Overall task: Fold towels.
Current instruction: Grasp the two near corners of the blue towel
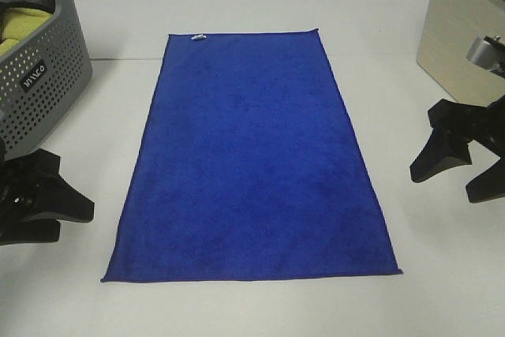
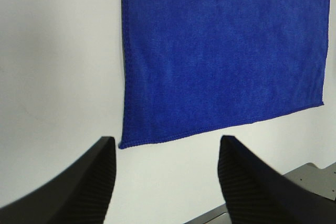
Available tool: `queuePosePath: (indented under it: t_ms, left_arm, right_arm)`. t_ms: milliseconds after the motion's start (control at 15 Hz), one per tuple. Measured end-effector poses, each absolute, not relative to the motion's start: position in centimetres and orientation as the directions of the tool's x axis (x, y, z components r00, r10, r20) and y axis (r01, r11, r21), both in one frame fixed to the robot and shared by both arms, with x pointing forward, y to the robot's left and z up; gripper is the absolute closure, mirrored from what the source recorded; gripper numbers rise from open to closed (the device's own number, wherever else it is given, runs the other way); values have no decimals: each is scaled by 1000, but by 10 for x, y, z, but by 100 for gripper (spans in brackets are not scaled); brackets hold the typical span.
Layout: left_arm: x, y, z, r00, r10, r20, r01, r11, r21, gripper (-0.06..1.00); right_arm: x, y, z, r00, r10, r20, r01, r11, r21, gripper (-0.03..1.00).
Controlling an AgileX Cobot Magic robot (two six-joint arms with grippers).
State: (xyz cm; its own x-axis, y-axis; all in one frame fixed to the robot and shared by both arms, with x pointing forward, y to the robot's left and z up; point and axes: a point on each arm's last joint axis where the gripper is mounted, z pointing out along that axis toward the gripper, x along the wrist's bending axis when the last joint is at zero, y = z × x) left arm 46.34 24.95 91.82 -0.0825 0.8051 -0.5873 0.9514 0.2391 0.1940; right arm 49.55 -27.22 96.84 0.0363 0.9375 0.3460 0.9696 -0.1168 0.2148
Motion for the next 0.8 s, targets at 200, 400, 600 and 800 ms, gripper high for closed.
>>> queuePosePath:
  t_ms: [200,400,600,800]
  left_arm:
    - [470,248,898,-107,789,-605,956,248,155,38]
    - [475,246,885,-107,777,-620,955,254,155,38]
    - [478,246,877,-88,776,-625,953,249,174,37]
    - [480,245,869,-87,775,-626,952,249,176,33]
  right_arm:
    - [504,-269,948,32,927,374,980,-102,169,25]
    - [507,-267,925,56,915,400,989,-107,105,25]
    - [493,-266,902,88,904,417,984,-144,105,25]
    - [492,-262,890,98,880,464,978,-170,116,25]
